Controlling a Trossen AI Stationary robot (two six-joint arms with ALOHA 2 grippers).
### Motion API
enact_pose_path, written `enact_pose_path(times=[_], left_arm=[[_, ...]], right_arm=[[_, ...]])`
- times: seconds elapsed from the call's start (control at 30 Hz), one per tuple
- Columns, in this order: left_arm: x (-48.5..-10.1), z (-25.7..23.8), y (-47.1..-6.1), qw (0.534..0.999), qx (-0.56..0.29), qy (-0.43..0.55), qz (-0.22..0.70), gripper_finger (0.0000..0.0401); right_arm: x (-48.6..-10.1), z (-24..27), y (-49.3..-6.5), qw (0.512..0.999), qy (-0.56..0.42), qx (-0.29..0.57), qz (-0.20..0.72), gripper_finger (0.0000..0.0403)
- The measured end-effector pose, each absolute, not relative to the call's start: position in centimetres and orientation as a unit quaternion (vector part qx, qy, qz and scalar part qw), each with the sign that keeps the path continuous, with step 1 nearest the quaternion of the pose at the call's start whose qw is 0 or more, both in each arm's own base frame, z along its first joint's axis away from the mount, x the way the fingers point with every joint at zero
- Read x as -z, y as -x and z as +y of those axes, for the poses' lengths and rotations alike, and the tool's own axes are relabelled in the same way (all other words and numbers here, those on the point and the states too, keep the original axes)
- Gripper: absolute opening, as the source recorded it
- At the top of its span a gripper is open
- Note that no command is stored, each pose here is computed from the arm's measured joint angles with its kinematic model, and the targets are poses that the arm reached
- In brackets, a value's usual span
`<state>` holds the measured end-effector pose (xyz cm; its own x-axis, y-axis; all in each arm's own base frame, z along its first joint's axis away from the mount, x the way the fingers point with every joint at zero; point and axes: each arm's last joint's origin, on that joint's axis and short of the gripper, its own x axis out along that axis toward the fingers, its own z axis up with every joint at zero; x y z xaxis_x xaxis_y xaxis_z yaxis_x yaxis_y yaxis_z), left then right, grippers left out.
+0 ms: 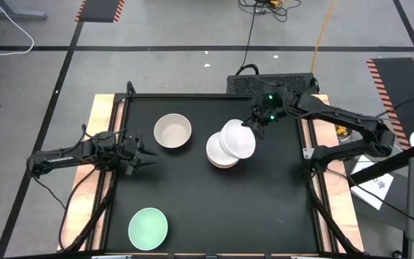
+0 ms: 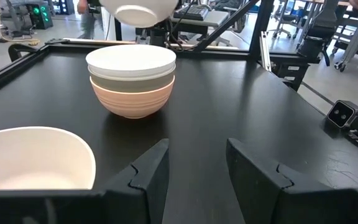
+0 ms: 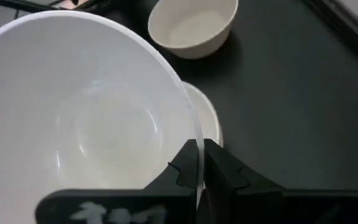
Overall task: Nest bowls inside each other
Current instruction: Stack the bottom white bowl on top of the white bowl
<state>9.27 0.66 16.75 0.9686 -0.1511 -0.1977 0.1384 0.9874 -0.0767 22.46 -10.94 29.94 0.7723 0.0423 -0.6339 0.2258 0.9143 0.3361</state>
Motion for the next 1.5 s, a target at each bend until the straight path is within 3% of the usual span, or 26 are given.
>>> enact_pose_path(times=[0.37, 0.9, 1.13, 1.5], left_arm=[[-16.8, 0.7, -9.3, 0.992, 0.073, 0.031, 0.102, 0.0159], [-16.8, 0.7, -9.3, 0.992, 0.074, 0.025, 0.101, 0.0159], [-16.8, 0.7, -9.3, 0.992, 0.074, 0.025, 0.101, 0.0159], [-16.8, 0.6, -9.3, 0.992, 0.075, 0.025, 0.101, 0.0159]], right_arm=[[-31.3, -12.2, -24.4, 0.910, -0.185, 0.037, 0.369, 0.0004], [-29.3, -13.5, -27.2, 0.874, -0.210, 0.015, 0.439, 0.0004], [-30.2, -14.1, -29.0, 0.875, -0.205, 0.010, 0.438, 0.0004], [-30.1, -14.0, -30.9, 0.833, -0.211, 0.017, 0.512, 0.0004]])
